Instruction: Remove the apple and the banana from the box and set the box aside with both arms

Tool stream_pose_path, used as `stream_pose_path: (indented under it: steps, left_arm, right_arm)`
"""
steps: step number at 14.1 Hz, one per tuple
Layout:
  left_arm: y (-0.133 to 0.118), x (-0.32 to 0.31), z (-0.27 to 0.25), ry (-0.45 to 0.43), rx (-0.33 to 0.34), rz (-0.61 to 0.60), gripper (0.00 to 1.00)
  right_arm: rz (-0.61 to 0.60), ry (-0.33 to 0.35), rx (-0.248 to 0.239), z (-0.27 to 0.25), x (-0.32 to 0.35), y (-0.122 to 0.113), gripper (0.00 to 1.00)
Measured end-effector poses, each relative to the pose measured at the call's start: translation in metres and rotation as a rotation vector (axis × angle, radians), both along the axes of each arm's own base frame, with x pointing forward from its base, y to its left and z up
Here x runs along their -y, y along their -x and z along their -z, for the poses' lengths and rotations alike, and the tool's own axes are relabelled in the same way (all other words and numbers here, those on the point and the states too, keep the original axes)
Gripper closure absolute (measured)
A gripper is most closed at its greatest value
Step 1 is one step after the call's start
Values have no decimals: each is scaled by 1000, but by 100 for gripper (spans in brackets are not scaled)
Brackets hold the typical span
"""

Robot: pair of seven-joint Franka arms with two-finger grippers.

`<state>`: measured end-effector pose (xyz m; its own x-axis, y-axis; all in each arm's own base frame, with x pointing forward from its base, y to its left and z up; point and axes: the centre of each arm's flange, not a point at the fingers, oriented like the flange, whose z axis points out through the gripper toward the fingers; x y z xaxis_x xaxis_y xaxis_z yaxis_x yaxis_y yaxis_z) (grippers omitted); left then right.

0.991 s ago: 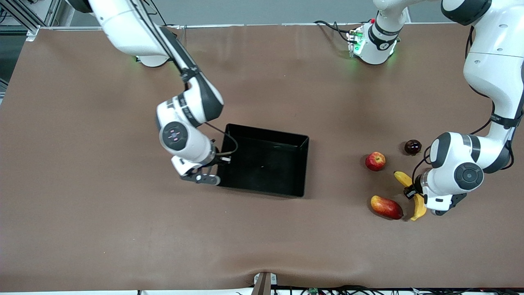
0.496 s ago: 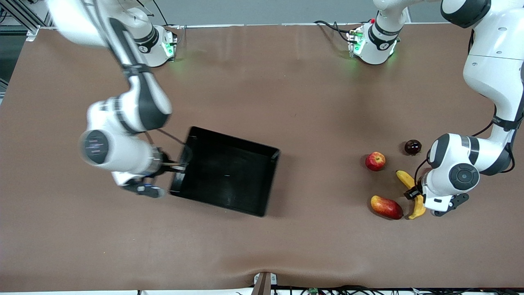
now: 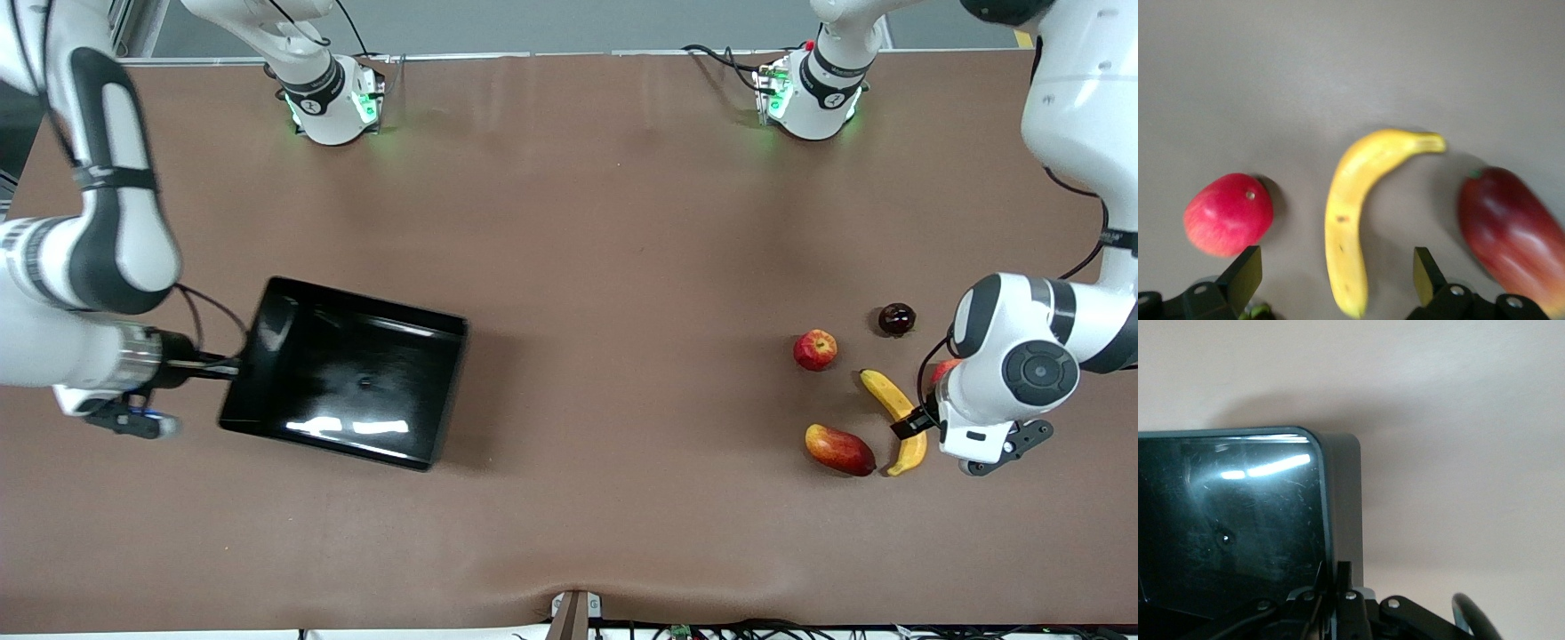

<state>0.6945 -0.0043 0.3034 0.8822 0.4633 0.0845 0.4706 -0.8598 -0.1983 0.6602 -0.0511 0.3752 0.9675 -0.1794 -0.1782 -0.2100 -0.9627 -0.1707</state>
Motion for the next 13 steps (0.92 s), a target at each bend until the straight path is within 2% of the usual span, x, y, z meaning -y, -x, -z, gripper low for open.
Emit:
stream_pose_path:
  steps: [5,9,13]
  left_arm:
    - [10,36,-94,-27,59,84,0]
    - [28,44,-164,34,51,176,0]
    - [51,22,-230,70,29,302,0]
  right_arm:
    - [-108,-24,80,39,130,18,94]
    - [-132,-67,62,93,187,35,94]
    - [-107,-80,46,112,204,43,94]
